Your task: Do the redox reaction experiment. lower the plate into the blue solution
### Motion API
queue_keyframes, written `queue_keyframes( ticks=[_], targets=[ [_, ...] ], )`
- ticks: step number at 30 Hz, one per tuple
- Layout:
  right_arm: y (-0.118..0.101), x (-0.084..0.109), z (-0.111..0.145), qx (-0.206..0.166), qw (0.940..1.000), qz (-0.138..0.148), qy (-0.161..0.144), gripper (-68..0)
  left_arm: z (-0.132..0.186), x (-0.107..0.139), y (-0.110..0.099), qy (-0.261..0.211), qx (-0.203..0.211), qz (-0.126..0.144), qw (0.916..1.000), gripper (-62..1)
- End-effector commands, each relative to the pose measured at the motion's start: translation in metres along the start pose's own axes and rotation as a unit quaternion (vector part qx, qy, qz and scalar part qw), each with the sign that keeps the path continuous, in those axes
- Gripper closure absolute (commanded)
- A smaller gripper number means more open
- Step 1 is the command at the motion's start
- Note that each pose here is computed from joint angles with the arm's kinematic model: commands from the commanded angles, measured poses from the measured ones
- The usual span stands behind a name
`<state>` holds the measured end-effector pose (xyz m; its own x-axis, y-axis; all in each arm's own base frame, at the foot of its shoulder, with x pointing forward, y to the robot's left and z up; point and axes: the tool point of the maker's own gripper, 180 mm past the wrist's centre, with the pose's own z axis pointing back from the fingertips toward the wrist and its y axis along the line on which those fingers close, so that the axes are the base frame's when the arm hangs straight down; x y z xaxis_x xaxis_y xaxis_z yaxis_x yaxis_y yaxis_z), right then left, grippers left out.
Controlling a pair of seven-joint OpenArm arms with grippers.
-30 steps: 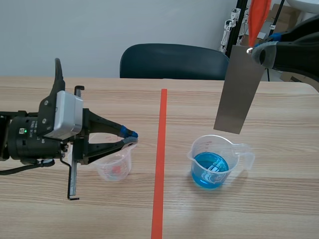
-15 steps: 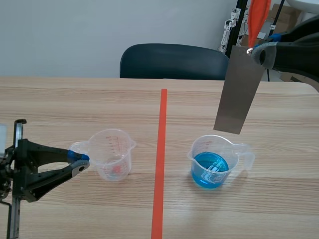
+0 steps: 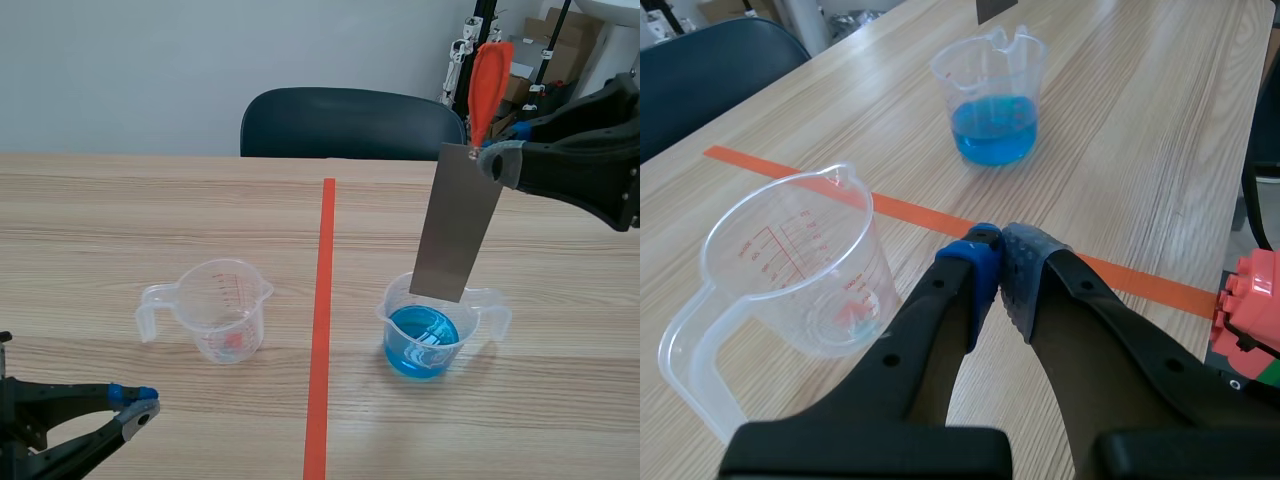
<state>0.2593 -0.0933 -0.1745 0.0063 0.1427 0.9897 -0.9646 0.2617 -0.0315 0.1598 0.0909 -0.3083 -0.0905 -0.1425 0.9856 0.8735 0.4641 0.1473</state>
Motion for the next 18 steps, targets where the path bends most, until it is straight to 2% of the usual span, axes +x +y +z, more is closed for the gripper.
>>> queue_keyframes(
  ticks=[1, 5, 9, 18],
  targets=[
    [-0.003, 0.002, 0.002, -0.006, 0.9999, 0.002, -0.011, -1.8, -0.006, 0.005, 0.000, -0.018, 0.012, -0.001, 0.9998, -2.7],
    [-0.006, -0.005, 0.001, -0.011, 0.9997, -0.001, -0.020, -1.7, -0.006, -0.008, -0.007, -0.009, 0.028, 0.012, 0.9995, -2.7],
    [-0.006, -0.014, -0.002, -0.008, 0.9998, -0.005, -0.020, -1.8, -0.002, -0.022, -0.011, -0.003, 0.056, 0.038, 0.9977, -2.7],
    [-0.012, -0.035, -0.012, -0.013, 0.9996, -0.020, -0.015, -1.8, 0.013, -0.032, -0.025, -0.037, 0.075, 0.066, 0.9943, -2.8]
  ],
)
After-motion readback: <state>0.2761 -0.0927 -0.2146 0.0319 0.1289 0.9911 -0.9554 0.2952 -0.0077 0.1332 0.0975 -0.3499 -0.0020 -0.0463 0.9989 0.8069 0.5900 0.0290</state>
